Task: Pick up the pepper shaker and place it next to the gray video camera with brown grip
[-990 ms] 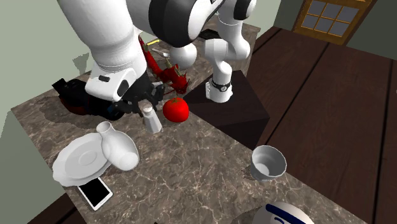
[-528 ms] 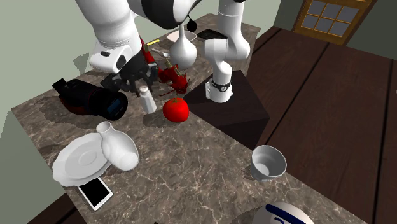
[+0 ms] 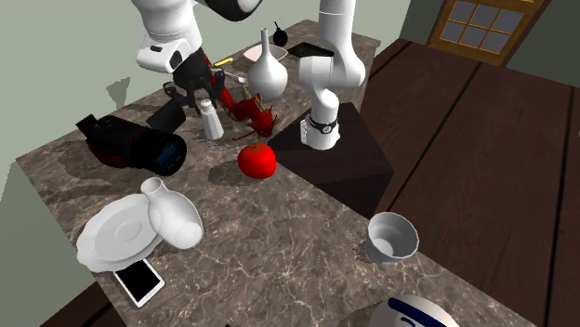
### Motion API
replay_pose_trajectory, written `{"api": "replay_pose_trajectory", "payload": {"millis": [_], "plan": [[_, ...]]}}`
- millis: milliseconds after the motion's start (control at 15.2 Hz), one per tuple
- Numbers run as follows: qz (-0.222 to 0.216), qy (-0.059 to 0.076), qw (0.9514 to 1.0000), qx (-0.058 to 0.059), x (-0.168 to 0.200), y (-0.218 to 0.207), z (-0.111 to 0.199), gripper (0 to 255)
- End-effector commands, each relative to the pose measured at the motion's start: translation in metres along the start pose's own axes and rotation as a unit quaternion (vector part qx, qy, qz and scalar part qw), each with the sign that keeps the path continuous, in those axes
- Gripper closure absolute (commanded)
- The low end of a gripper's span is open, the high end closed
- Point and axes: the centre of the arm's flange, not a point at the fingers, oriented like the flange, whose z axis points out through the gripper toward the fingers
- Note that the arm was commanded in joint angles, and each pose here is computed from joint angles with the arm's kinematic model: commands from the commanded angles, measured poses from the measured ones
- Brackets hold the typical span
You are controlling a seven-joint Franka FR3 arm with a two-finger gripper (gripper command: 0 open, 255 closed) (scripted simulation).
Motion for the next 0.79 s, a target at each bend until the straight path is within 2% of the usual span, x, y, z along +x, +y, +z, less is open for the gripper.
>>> {"api": "replay_pose_trajectory", "payload": {"millis": [0,726], "plan": [[0.0,0.0,1.0,0.0,-0.028,-0.002,0.004,255],[0.0,0.0,1.0,0.0,-0.172,-0.023,0.027,255]]}}
